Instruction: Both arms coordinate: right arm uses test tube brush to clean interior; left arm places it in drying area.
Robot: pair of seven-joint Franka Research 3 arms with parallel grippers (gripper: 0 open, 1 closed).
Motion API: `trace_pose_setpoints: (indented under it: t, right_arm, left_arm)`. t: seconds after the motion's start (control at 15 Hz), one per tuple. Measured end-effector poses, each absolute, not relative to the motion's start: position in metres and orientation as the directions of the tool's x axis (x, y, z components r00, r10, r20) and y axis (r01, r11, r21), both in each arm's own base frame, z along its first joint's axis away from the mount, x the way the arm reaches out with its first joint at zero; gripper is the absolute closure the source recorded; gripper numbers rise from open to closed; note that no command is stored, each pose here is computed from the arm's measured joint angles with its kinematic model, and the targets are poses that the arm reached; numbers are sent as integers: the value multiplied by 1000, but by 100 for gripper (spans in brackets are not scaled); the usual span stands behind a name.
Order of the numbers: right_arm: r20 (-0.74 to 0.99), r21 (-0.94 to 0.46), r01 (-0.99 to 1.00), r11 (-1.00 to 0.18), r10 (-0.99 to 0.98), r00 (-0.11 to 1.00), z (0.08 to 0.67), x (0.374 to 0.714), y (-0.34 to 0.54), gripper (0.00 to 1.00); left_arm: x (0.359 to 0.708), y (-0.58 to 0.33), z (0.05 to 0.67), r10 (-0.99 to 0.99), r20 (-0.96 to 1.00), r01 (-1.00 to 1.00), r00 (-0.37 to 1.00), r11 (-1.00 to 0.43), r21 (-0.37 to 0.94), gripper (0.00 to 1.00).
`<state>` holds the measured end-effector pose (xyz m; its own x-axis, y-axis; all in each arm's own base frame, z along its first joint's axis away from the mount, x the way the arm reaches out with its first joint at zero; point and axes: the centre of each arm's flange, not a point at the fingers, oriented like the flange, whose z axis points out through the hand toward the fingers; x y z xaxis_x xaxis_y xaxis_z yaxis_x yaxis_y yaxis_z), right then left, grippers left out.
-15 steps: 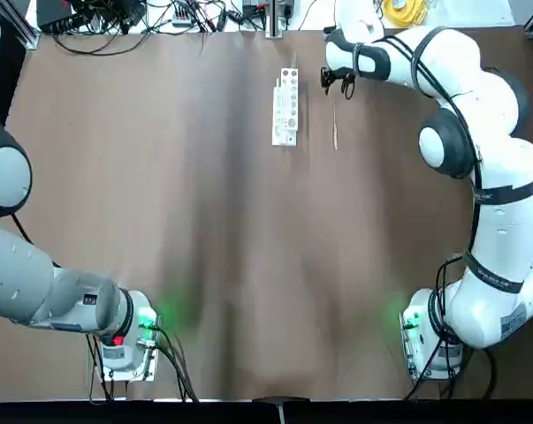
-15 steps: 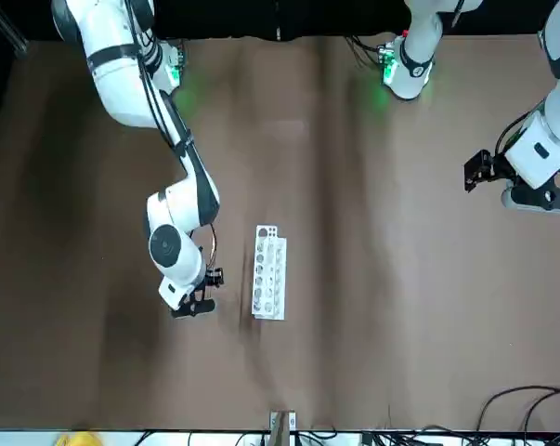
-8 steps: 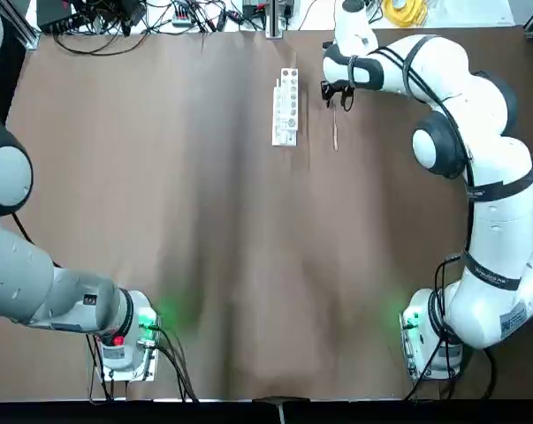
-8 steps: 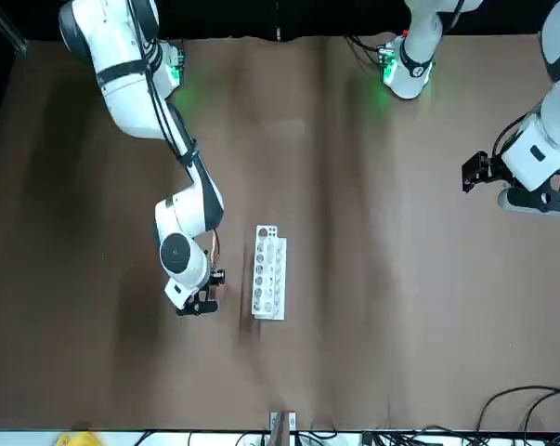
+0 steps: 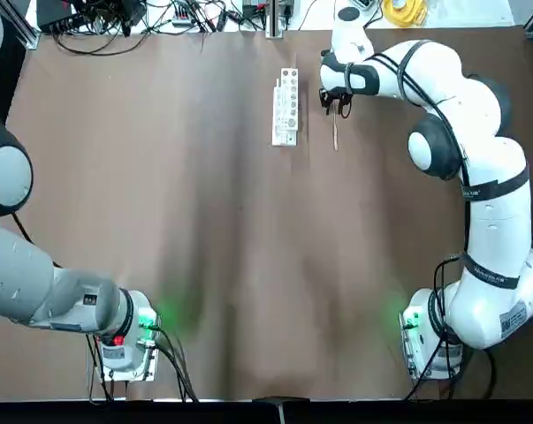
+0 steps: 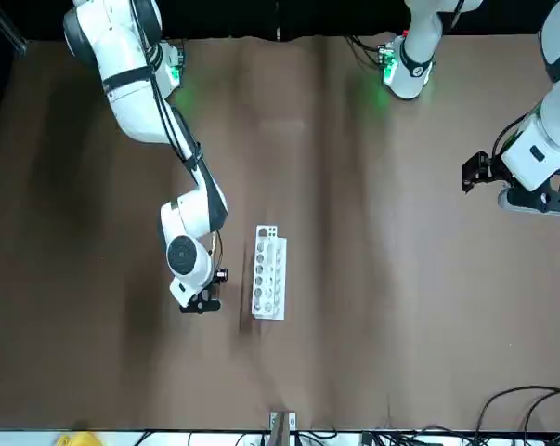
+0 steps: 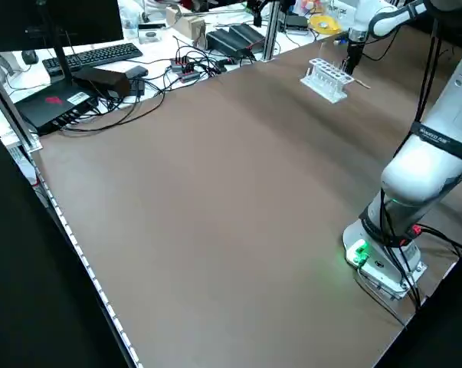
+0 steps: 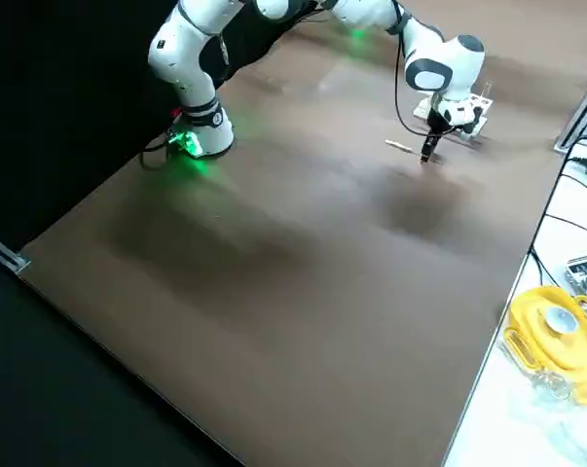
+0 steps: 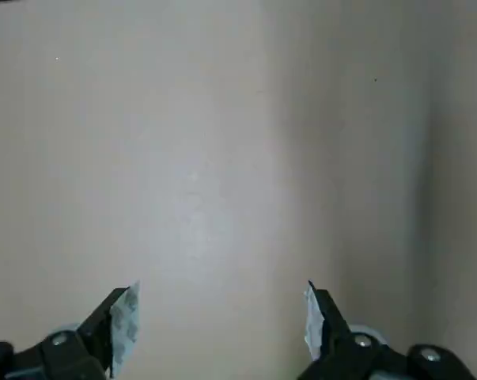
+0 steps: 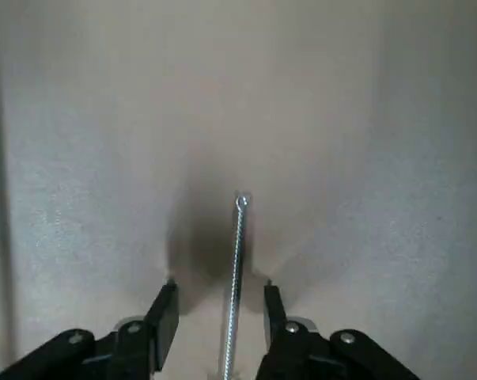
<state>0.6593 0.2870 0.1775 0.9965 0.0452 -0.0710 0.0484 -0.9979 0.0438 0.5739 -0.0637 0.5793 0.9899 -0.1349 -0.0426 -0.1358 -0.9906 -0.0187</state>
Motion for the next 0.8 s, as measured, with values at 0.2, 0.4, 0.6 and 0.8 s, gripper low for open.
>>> trace_pose_setpoints:
  t: [0.2, 0.4, 0.6, 0.8]
  right_arm:
    - [-68, 41, 47, -998, 44, 997, 179, 660, 289, 59]
    - [-65, 46, 55, -997, 52, 997, 179, 659, 292, 75]
    - [-64, 47, 55, -997, 52, 997, 179, 659, 293, 92]
    - [-64, 47, 54, -997, 51, 997, 179, 659, 293, 98]
  left_arm:
    - [574, -63, 579, -135, -43, -135, 990, -991, -19, 0]
    - [574, -63, 579, -134, -43, -135, 990, -991, -19, 0]
    - [574, -63, 579, -133, -43, -134, 990, -991, -19, 0]
    - [574, -62, 581, -133, -40, -133, 990, -991, -19, 0]
